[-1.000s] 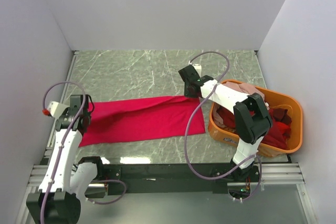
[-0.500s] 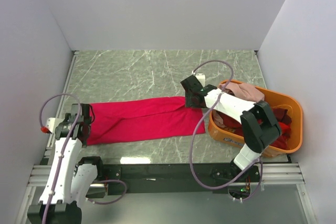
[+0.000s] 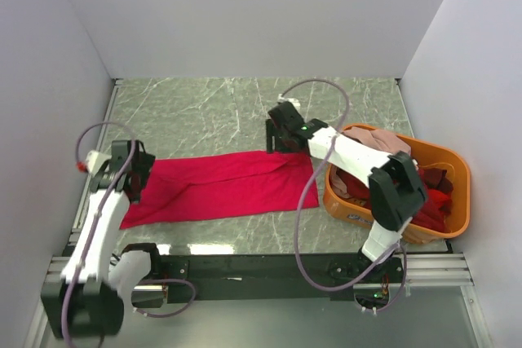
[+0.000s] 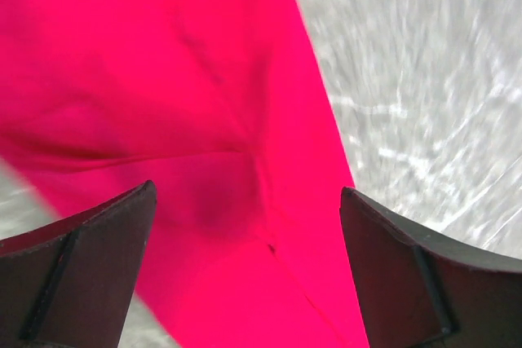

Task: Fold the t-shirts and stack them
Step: Fold the tshirt

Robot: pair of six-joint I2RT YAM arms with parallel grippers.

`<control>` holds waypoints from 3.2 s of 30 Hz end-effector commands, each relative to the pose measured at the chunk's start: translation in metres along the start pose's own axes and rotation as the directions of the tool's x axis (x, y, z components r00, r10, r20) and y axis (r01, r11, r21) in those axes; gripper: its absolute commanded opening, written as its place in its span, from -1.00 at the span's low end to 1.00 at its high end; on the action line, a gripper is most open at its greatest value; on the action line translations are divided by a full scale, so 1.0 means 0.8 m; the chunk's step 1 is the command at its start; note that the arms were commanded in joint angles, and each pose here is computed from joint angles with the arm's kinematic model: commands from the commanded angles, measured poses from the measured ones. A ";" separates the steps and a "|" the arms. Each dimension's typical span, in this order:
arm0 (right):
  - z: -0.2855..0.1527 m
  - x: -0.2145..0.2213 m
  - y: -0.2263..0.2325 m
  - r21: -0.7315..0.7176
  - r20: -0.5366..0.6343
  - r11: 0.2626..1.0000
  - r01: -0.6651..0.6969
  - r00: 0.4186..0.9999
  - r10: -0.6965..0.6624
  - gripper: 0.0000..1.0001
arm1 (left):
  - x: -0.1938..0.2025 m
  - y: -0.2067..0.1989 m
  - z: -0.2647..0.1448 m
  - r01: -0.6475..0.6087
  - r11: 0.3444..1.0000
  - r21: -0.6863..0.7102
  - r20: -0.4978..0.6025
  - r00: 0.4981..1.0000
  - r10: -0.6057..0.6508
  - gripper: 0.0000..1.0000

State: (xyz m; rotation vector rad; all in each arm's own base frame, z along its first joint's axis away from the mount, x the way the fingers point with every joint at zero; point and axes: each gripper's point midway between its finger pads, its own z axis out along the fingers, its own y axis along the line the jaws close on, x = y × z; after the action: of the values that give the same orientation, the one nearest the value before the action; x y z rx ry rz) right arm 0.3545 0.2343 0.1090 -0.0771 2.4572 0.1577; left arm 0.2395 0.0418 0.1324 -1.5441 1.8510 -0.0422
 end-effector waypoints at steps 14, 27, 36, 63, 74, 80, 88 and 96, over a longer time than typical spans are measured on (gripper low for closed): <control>0.063 0.066 -0.049 0.140 -0.204 0.990 -0.027 0.977 0.056 0.47 | 0.064 0.029 0.137 -0.203 0.957 -0.207 -0.184 0.969 0.165 0.99; 0.029 0.010 -0.045 0.081 -0.084 0.995 -0.061 0.994 0.068 0.47 | 0.034 0.056 0.138 -0.177 0.941 -0.288 -0.133 0.981 0.143 0.99; 0.052 0.022 0.024 -0.153 -0.143 0.987 -0.039 0.990 0.017 0.47 | 0.042 0.053 0.149 -0.190 0.937 -0.293 -0.163 0.976 0.147 0.99; 0.032 0.001 0.024 -0.205 -0.078 0.978 -0.037 0.997 0.021 0.49 | 0.040 0.034 0.153 -0.160 0.959 -0.235 -0.169 0.978 0.122 0.99; 0.064 0.087 0.063 -0.252 -0.227 0.968 -0.017 0.973 -0.042 0.49 | 0.058 -0.097 0.210 -0.214 0.976 -0.043 -0.219 0.955 0.200 0.99; 0.026 0.170 0.063 -0.290 -0.294 0.957 0.024 0.949 -0.113 0.49 | 0.119 -0.243 0.245 -0.338 0.931 0.138 -0.233 0.902 0.362 0.99; -0.090 0.278 0.131 -0.603 -0.318 0.791 0.103 0.878 -0.357 0.48 | 0.276 -0.421 0.234 -0.383 0.767 0.515 -0.235 0.798 0.555 0.99; -0.111 0.287 0.164 -0.672 -0.270 0.727 0.139 0.868 -0.416 0.48 | 0.326 -0.473 0.238 -0.239 0.724 0.647 -0.249 0.832 0.496 0.99</control>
State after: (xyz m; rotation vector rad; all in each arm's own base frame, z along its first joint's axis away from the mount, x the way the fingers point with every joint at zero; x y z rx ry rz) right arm 0.1068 0.3408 0.0352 -0.8752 2.6639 0.8829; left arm 0.6487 -0.2234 0.0613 -0.6569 2.1394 -0.7174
